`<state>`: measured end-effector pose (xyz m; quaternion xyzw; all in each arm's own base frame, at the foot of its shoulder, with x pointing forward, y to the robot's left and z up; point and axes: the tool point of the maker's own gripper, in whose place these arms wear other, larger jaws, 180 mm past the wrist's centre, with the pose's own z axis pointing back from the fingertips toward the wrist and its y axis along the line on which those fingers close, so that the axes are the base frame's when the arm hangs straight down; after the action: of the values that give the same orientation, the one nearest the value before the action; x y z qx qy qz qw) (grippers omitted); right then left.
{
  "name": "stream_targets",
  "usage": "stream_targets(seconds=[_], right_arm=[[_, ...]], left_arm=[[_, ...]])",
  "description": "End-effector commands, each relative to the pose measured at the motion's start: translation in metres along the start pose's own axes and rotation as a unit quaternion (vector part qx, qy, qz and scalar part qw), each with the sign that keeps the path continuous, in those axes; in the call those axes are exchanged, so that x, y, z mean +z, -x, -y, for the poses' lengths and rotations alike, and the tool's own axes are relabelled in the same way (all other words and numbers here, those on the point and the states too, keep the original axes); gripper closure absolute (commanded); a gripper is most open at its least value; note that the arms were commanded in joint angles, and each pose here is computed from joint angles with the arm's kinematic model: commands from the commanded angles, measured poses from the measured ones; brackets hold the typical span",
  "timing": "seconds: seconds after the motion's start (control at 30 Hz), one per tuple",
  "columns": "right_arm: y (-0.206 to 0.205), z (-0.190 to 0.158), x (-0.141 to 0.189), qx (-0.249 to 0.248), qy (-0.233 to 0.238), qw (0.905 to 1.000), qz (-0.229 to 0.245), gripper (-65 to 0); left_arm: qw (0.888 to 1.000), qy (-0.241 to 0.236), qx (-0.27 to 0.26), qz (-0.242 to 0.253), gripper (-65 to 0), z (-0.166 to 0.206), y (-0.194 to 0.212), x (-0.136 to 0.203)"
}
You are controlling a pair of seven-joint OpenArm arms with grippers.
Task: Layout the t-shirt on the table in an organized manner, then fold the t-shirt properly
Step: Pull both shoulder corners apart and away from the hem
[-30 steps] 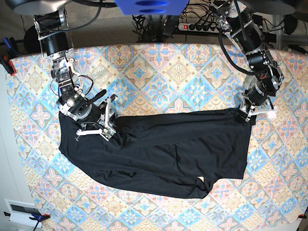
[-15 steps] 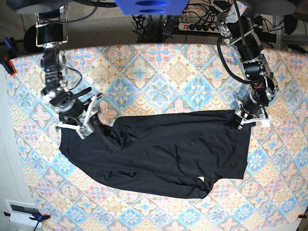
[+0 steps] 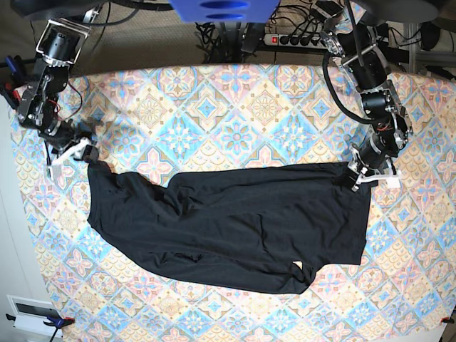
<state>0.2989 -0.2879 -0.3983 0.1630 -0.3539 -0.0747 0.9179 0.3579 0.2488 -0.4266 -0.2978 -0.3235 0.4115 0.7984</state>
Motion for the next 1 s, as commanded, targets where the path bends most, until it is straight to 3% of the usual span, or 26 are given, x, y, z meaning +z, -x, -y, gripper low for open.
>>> stream_targets(seconds=[0.0, 0.2, 0.47, 0.8, 0.97], right_arm=[[-0.025, -0.002, 0.005, -0.006, -0.016, 0.9991, 0.040, -22.4], [-0.011, -0.003, -0.005, -0.058, -0.039, 0.9969, 0.036, -23.6], [-0.046, -0.016, -0.020, -0.072, -0.063, 0.9932, 0.067, -33.2], [-0.059, -0.011, -0.039, -0.118, -0.071, 0.9874, 0.078, -33.3], [-0.038, 0.000, -0.051, -0.159, -0.064, 0.9830, 0.066, -33.3]], left_arm=[[1.000, 0.007, -0.003, 0.002, 0.0, 0.006, -0.006, 0.001], [1.000, 0.006, -0.003, 0.001, 0.0, 0.005, -0.005, 0.002], [1.000, 0.006, -0.003, 0.002, 0.0, 0.005, -0.006, 0.002], [1.000, 0.006, -0.003, 0.002, 0.0, 0.005, -0.006, 0.002], [1.000, 0.006, -0.003, 0.002, 0.0, 0.005, -0.006, 0.002]])
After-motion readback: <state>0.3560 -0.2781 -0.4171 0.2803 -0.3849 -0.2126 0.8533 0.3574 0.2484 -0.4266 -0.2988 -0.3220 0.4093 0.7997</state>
